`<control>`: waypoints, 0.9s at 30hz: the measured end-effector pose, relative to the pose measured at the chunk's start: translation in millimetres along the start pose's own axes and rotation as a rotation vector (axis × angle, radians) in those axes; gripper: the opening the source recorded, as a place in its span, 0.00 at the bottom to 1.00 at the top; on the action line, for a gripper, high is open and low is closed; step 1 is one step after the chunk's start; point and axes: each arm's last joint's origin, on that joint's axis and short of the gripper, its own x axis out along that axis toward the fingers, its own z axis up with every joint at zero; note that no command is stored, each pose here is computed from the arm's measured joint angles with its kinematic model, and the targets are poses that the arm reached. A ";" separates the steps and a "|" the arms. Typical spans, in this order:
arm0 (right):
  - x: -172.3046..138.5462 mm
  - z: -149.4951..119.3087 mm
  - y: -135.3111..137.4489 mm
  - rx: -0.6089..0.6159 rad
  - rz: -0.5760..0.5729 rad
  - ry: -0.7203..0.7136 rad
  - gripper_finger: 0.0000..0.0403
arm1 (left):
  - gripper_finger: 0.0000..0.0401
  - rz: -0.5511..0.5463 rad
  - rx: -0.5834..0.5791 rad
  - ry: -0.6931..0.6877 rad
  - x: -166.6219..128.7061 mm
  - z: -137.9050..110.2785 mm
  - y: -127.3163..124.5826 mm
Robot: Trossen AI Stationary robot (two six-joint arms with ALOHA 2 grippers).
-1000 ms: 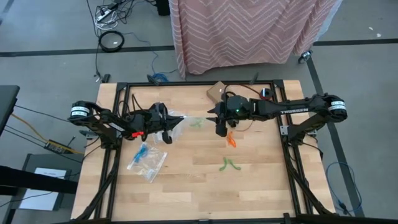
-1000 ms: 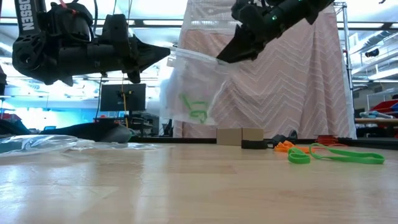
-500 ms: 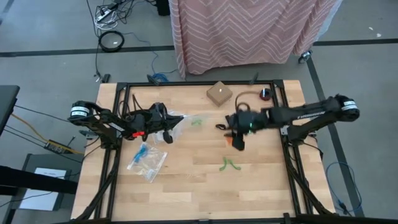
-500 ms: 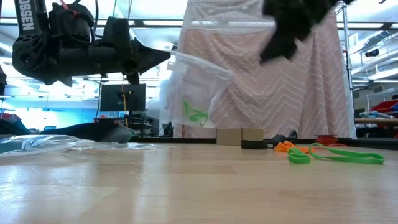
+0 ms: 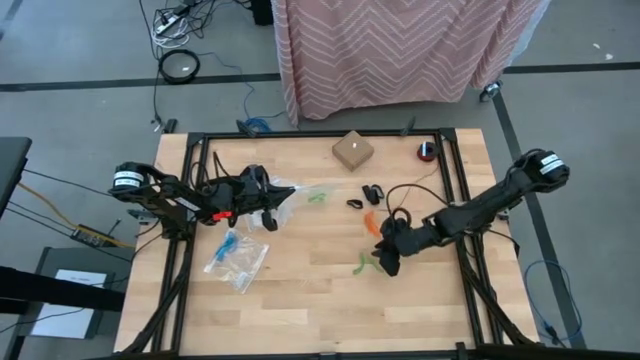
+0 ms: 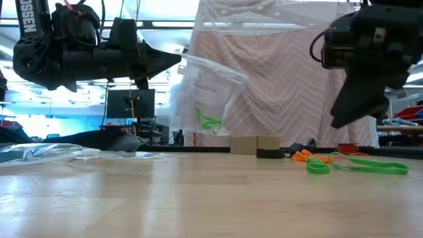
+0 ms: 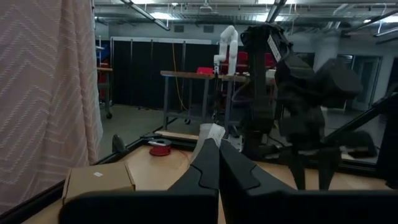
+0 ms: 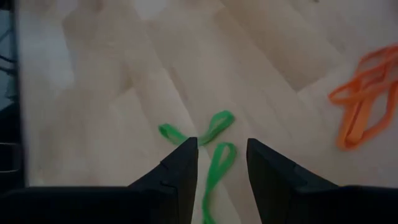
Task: Sort rubber bands
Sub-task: Put the green rubber band into the transparent zip bag
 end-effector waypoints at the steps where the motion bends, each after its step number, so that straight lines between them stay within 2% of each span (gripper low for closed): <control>1: 1.4 -3.0 -0.1 -0.008 -0.016 0.000 0.31 | 0.01 0.000 0.000 0.000 0.0 0.0 0.0; 8: 20.4 -14.0 -2.7 -0.042 -0.092 0.024 0.31 | 0.01 0.000 -0.029 0.000 0.0 0.0 0.0; 17: 37.0 -21.4 -1.0 -0.042 -0.069 0.065 0.31 | 0.01 0.000 -0.031 -0.001 0.0 0.1 -0.1; 27: 32.8 -16.8 1.4 -0.045 -0.036 0.047 0.31 | 0.01 0.000 -0.048 0.000 0.0 -0.1 -0.2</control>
